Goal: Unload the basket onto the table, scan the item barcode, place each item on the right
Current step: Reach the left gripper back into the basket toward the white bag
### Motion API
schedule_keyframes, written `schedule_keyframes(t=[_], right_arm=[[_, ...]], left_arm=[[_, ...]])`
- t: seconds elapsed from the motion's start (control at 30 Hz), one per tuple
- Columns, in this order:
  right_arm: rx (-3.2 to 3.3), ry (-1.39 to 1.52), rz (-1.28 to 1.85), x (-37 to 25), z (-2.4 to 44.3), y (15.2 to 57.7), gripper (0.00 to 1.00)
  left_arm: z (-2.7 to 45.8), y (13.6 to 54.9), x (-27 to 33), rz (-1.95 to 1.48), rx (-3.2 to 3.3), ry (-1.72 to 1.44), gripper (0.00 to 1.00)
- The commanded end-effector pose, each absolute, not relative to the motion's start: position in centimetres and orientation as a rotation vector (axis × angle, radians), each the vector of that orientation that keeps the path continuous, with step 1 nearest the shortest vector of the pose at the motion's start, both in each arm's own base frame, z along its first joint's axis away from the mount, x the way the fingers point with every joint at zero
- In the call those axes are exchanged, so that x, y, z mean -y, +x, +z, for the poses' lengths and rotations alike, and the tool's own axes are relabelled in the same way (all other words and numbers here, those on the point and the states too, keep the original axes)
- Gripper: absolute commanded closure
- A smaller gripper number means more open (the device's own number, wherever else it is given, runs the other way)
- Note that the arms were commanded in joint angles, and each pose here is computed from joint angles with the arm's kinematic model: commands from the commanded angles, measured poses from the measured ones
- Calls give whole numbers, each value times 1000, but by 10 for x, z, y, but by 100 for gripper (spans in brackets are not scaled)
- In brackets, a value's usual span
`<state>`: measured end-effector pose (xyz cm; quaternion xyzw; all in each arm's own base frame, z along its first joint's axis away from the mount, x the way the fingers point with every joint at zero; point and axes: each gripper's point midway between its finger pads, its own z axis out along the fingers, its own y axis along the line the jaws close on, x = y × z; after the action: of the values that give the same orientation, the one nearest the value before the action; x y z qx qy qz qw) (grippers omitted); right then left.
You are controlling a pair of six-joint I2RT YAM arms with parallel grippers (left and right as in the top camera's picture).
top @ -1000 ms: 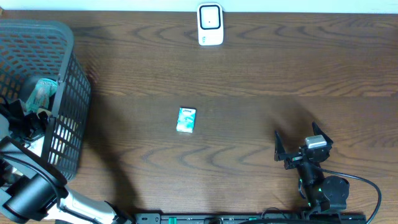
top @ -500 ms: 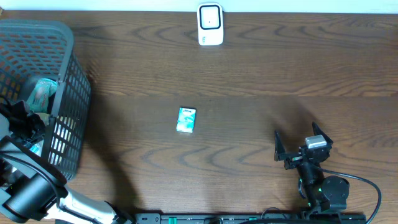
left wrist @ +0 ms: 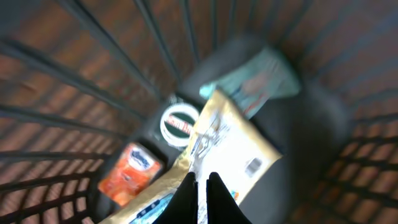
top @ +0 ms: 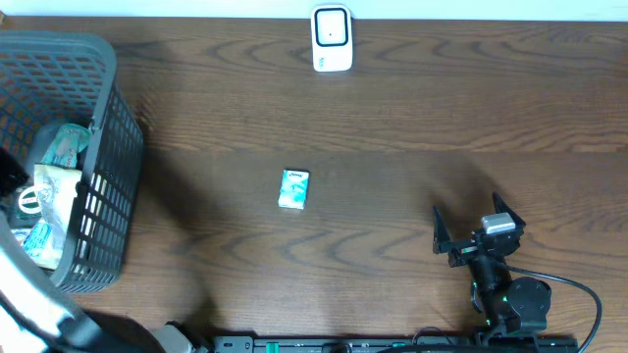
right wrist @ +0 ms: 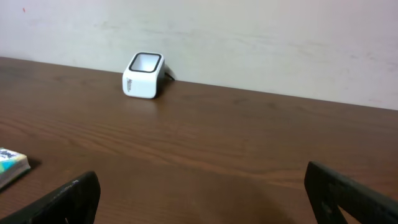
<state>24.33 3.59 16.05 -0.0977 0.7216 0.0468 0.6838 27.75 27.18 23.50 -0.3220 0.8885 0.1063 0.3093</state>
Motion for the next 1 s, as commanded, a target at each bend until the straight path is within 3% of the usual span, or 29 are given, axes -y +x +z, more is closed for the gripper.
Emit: schedule_keyframes(t=[0.0, 0.07, 0.17, 0.23, 0.53, 0.77, 0.97], right_arm=[[-1623, -207, 102, -34, 159, 244, 1], [-1623, -207, 102, -34, 159, 244, 1], [-1623, -207, 102, -34, 159, 244, 1], [-1623, -207, 102, -34, 159, 244, 1], [-1624, -207, 102, -34, 159, 244, 1], [-1624, -207, 102, -34, 159, 244, 1], [-1623, -207, 102, -34, 159, 244, 1]], left_arm=[[246, 283, -261, 256, -2319, -846, 93], [238, 281, -257, 258, -2361, -811, 92], [212, 268, -264, 320, -2452, -837, 59], [190, 257, -270, 378, -2516, -886, 52], [132, 247, -267, 373, -2732, -732, 43], [132, 249, -269, 402, -2764, -602, 16], [133, 238, -279, 476, -2789, -616, 13]])
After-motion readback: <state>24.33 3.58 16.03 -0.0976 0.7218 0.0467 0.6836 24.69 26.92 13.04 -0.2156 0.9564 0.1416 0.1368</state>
